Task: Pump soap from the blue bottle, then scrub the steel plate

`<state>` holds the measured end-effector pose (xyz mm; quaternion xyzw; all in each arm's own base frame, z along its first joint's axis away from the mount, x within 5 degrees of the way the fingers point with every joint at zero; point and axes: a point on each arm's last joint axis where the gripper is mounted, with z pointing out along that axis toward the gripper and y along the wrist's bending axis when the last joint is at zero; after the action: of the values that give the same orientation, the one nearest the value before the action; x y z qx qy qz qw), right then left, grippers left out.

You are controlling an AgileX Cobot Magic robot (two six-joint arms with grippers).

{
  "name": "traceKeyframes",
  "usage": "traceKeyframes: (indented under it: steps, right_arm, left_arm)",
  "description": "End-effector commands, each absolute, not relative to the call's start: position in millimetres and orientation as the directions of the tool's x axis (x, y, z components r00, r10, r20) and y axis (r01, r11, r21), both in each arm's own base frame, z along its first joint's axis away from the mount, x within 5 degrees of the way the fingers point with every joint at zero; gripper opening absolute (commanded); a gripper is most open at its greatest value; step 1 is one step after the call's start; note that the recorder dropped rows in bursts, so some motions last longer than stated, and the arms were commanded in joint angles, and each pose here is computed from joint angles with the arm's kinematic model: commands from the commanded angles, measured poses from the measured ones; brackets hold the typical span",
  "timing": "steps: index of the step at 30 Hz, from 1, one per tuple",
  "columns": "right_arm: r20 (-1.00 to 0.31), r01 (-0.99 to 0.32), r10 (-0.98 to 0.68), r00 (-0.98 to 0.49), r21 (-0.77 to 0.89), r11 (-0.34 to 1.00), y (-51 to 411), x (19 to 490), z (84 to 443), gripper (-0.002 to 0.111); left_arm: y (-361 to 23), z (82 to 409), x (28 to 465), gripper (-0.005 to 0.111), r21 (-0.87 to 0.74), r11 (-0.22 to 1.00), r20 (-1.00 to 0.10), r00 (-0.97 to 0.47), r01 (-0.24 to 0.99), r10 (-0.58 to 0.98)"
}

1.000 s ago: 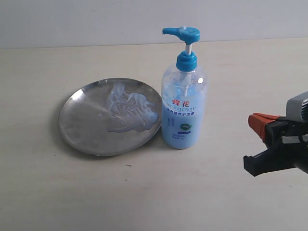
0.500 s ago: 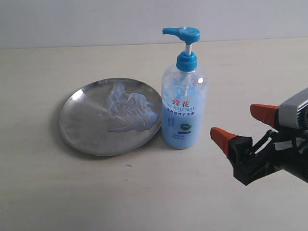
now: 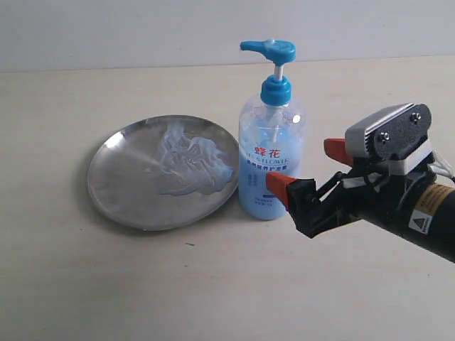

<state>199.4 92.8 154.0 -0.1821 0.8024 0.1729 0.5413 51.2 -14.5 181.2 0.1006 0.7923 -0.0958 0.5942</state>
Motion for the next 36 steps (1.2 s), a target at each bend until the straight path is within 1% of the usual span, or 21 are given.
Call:
traceKeyframes:
  steps: [1, 6, 14, 17, 21, 28, 30, 33, 36]
  right_arm:
    - [-0.930, -0.479, -0.086, -0.357, 0.103, 0.872, 99, 208, 155, 0.094]
    - [-0.928, -0.453, -0.062, -0.368, 0.121, 0.883, 110, 212, 153, 0.094]
    - [-0.915, -0.367, -0.106, -0.389, 0.049, 0.929, 135, 231, 147, 0.094]
    - [-0.909, -0.322, -0.097, -0.406, 0.042, 0.946, 141, 237, 143, 0.094]
    - [-0.903, -0.296, -0.107, -0.416, 0.023, 0.955, 150, 245, 137, 0.094]
    - [-0.903, -0.224, -0.097, -0.420, 0.000, 0.975, 149, 256, 134, 0.093]
    - [-0.908, -0.227, -0.101, -0.406, -0.007, 0.974, 150, 257, 134, 0.093]
    - [-0.914, -0.267, -0.131, -0.385, -0.026, 0.963, 153, 257, 135, 0.093]
    - [-0.923, -0.264, -0.111, -0.369, -0.011, 0.964, 153, 258, 136, 0.093]
  left_arm:
    - [-15, 181, 51, 0.000, -0.034, 0.961, -0.965, -0.261, 0.274, 0.040]
    - [-15, 181, 51, 0.000, -0.034, 0.961, -0.965, -0.261, 0.274, 0.040]
    - [-15, 181, 51, 0.000, -0.034, 0.961, -0.965, -0.261, 0.274, 0.040]
    - [-15, 181, 51, 0.000, -0.034, 0.961, -0.965, -0.261, 0.274, 0.040]
    - [-15, 181, 51, 0.000, -0.034, 0.961, -0.965, -0.261, 0.274, 0.040]
    - [-15, 181, 51, 0.000, -0.034, 0.961, -0.965, -0.261, 0.274, 0.040]
    - [-15, 181, 51, 0.000, -0.034, 0.961, -0.965, -0.261, 0.274, 0.040]
    - [-15, 181, 51, 0.000, -0.034, 0.961, -0.965, -0.261, 0.274, 0.040]
    - [-15, 181, 51, 0.000, -0.034, 0.961, -0.965, -0.261, 0.274, 0.040]
